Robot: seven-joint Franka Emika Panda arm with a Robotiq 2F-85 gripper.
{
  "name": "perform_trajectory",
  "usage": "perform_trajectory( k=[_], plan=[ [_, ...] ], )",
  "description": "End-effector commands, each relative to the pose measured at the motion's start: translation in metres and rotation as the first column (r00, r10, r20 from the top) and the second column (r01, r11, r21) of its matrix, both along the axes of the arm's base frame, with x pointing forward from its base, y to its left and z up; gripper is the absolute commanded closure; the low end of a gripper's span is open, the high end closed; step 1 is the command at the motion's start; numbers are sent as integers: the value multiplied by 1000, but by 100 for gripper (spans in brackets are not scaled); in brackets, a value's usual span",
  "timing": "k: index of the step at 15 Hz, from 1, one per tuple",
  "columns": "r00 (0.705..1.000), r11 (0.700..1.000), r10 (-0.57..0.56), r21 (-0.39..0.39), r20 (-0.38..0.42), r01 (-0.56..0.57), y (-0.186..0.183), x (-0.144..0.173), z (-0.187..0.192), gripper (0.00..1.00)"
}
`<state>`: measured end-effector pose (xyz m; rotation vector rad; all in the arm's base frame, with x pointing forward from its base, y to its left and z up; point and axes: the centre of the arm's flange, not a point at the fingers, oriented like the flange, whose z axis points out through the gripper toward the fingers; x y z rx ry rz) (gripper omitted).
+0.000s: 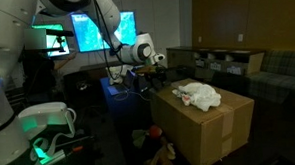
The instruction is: Put the objects on the table onto the box and the objects on the box onto the table
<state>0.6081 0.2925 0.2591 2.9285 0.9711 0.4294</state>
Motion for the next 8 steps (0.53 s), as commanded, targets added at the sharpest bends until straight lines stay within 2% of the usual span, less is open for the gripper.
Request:
perform_trajectory(
  k=[1,5,8],
  plan=[
    [999,999,-20,-28,32,21,4,10,8,0],
    [999,998,-29,-54,27,30,-14,0,29,0],
    [998,994,-66,-90,-22,64,-38,-17,54,0]
  ],
)
